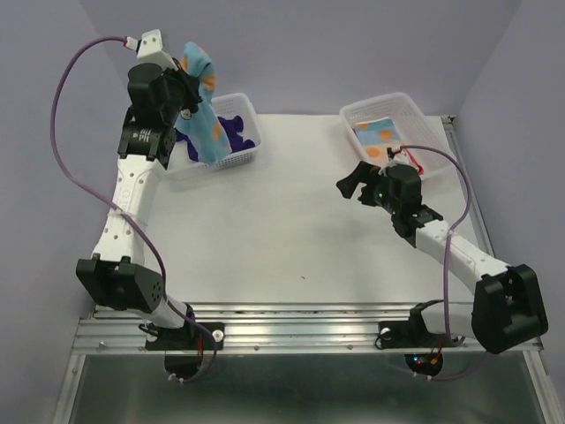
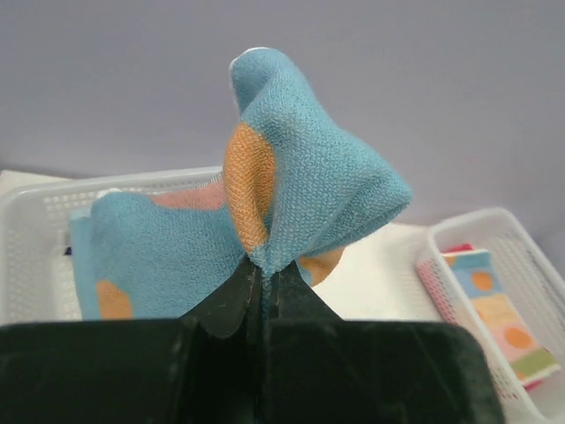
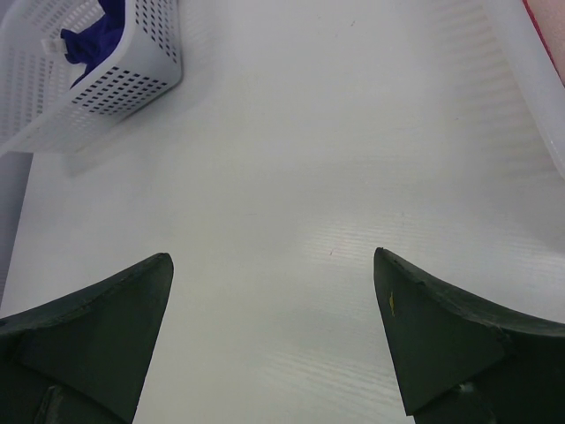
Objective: Fold and stack the towels
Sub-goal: Move the towel to the center of the board, then flatten out the crumpled towel
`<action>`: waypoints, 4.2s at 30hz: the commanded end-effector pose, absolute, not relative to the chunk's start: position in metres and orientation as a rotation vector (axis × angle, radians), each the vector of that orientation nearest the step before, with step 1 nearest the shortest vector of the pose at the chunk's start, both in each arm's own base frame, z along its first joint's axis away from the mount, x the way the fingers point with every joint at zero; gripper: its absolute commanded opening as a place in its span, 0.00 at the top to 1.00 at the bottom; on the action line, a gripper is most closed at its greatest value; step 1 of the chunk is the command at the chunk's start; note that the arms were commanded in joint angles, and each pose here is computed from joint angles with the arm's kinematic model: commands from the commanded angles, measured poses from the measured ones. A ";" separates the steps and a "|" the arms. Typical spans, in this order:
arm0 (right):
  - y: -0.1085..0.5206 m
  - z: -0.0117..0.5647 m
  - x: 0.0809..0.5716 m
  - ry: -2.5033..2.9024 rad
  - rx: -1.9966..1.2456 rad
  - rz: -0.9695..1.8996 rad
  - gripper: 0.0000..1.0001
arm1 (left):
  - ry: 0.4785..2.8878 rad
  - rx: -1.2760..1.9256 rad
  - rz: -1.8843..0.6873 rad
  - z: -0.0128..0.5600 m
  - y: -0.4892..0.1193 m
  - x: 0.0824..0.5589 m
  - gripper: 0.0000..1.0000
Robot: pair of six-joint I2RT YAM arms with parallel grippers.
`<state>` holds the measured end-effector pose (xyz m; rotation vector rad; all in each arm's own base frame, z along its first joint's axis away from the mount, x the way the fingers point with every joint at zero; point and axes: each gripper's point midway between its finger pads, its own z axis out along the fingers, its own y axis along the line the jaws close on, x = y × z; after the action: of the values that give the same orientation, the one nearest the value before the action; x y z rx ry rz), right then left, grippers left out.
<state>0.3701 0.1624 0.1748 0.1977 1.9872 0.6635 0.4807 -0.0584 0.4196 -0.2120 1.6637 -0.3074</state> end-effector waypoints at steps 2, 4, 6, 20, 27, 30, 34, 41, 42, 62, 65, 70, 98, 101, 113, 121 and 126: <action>0.157 0.196 0.358 1.902 0.242 0.700 0.00 | 1.512 0.017 -0.590 0.484 -0.139 0.416 1.00; 0.152 0.205 0.350 1.874 0.266 0.706 0.00 | 1.479 0.071 -0.664 0.498 -0.163 0.389 1.00; 0.146 0.209 0.341 1.868 0.281 0.696 0.00 | 1.466 0.135 -0.760 0.503 -0.200 0.359 1.00; 0.110 0.212 0.298 1.910 0.418 0.582 0.00 | 1.935 -0.238 -0.559 0.293 -0.220 0.295 0.06; 0.135 0.195 0.299 2.040 0.245 0.595 0.00 | 2.201 -0.317 -0.303 0.179 -0.201 0.281 0.01; 0.164 0.178 0.296 2.109 0.150 0.570 0.00 | 2.196 -0.360 -0.240 0.171 -0.188 0.279 0.01; 0.193 0.155 0.291 2.192 0.085 0.504 0.00 | 2.201 -0.400 -0.231 0.156 -0.177 0.270 0.01; 0.238 0.102 0.262 2.352 -0.041 0.503 0.00 | 2.267 -0.531 -0.206 0.102 -0.150 0.251 0.01; 0.252 0.089 0.251 2.389 -0.104 0.503 0.00 | 2.270 -0.550 -0.199 0.093 -0.144 0.249 0.01; 0.216 0.044 0.358 2.395 0.022 0.264 0.00 | 2.590 -0.408 -0.593 0.000 -0.199 0.217 0.01; 0.225 0.049 0.394 2.335 -0.149 0.308 0.00 | 2.653 -0.248 -0.752 0.001 -0.238 0.186 0.01; 0.259 0.065 0.451 2.258 -0.384 0.350 0.00 | 2.689 -0.001 -0.868 0.008 -0.288 0.148 0.01; 0.248 0.064 0.182 2.513 -0.010 0.319 0.00 | 2.466 -0.672 -0.291 0.038 -0.142 0.184 0.01; 0.243 0.049 0.168 2.547 -0.023 0.208 0.01 | 2.483 -0.659 -0.315 0.032 -0.144 0.186 0.01; 0.240 0.014 0.146 2.639 -0.038 0.133 0.45 | 2.521 -0.639 -0.289 0.024 -0.143 0.182 0.01; 0.220 0.012 0.160 2.564 0.023 0.025 0.79 | 2.563 -0.556 -0.361 0.026 -0.158 0.181 0.01; 0.220 0.004 0.165 2.589 0.047 0.069 0.87 | 2.620 -0.434 -0.495 0.027 -0.179 0.169 0.01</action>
<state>0.1586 0.2392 0.0192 0.0052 2.5943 0.1447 0.1816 -0.1651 0.0304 -0.5410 2.5558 -0.4127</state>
